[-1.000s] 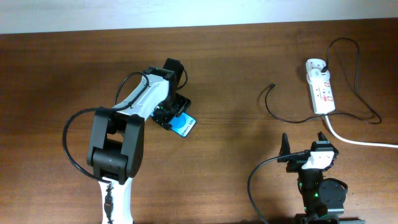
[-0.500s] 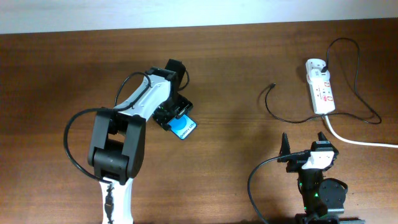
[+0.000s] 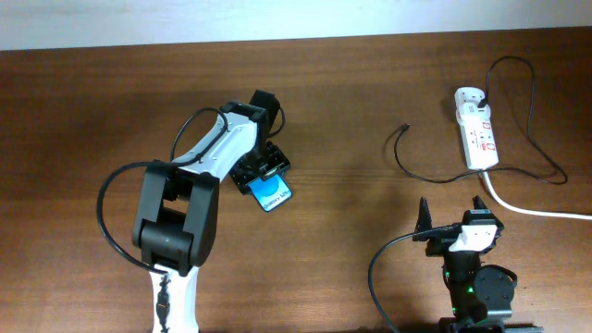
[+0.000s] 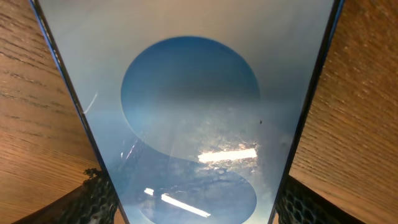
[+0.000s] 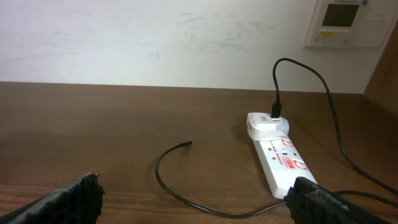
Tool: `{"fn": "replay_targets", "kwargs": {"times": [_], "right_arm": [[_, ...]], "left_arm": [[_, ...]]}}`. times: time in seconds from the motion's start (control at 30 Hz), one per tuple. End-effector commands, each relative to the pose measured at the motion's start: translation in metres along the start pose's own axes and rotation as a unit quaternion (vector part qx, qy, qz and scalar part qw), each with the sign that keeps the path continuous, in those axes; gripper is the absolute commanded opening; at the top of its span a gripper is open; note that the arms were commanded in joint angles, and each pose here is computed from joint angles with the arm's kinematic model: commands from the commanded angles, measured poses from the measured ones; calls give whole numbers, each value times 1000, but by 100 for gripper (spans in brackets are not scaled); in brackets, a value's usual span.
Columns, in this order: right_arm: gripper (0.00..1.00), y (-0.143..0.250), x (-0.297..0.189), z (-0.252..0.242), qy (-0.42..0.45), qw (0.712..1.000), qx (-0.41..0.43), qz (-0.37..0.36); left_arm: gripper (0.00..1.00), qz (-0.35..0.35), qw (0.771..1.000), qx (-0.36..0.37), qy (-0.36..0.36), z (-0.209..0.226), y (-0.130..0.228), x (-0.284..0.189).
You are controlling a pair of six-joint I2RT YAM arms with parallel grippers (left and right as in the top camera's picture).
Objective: Plug charger to phone and switch on socket
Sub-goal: 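Lift the phone off the table with the left gripper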
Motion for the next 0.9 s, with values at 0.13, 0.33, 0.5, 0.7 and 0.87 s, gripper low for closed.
{"fn": "replay_targets", "kwargs": {"times": [0.13,0.33,0.5,0.7,0.87], "right_arm": [[99,3,0,-1,5,1000,2,2],[98,3,0,-1,5,1000,2,2],[98,3,0,-1,5,1000,2,2],[98,3,0,-1,5,1000,2,2],[99,3,0,-1,6,1000,2,2]], "left_arm": [[64,13,995,17,-96,30,-5,55],[63,13,995,15,-95,31,-6,55],[59,14,995,15,-95,31,-6,55],[59,14,995,15,-95,28,-7,49],[57,15,995,15,-97,25,-10,38]]}}
Point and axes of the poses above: each gripper's point midway between its finger pads, its own x axis out along the fingers, its own z axis along the line the jaws close on, y = z × x, the point moved 9 cm from there along -x, back along the fingers, and after that the axes turned 4 degrees about x, right-handed, at the moved point
